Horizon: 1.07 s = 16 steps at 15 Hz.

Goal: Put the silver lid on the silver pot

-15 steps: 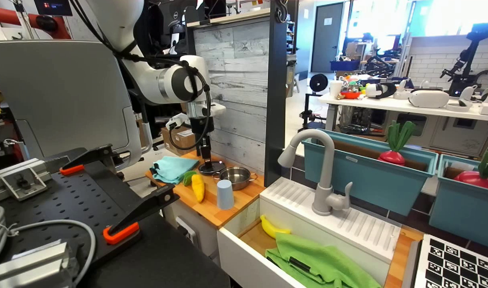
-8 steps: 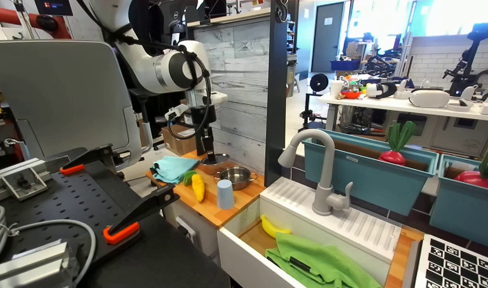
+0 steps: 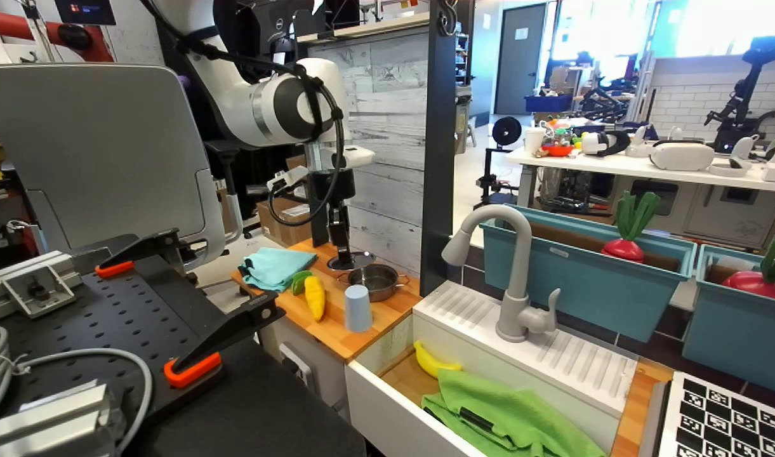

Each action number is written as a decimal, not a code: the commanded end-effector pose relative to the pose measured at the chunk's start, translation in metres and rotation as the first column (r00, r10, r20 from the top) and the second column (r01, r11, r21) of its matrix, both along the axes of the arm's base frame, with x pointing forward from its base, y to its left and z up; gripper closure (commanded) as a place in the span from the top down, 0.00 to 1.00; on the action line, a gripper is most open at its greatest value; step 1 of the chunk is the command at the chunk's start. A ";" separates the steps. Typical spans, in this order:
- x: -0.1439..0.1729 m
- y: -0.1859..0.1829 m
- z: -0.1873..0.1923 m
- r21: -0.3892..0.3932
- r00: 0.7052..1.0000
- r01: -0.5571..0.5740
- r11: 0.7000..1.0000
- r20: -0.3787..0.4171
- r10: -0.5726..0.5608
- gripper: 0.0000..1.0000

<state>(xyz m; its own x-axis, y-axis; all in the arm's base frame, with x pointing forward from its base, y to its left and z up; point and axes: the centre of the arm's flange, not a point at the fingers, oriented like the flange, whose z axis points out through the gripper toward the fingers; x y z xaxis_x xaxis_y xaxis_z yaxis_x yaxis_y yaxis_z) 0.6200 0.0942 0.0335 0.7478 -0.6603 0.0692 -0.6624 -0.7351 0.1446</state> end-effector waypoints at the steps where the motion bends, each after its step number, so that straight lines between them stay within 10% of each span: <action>1: 0.003 -0.016 -0.003 0.027 0.999 0.040 0.999 0.001 -0.040 0.05; 16: 0.029 -0.049 -0.030 0.062 0.990 0.142 0.988 -0.005 -0.142 0.05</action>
<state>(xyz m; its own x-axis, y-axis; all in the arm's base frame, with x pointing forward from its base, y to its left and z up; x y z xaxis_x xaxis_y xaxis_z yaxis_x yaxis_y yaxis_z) 0.6357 0.0473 0.0083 0.6596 -0.7502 0.0460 -0.7492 -0.6515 0.1190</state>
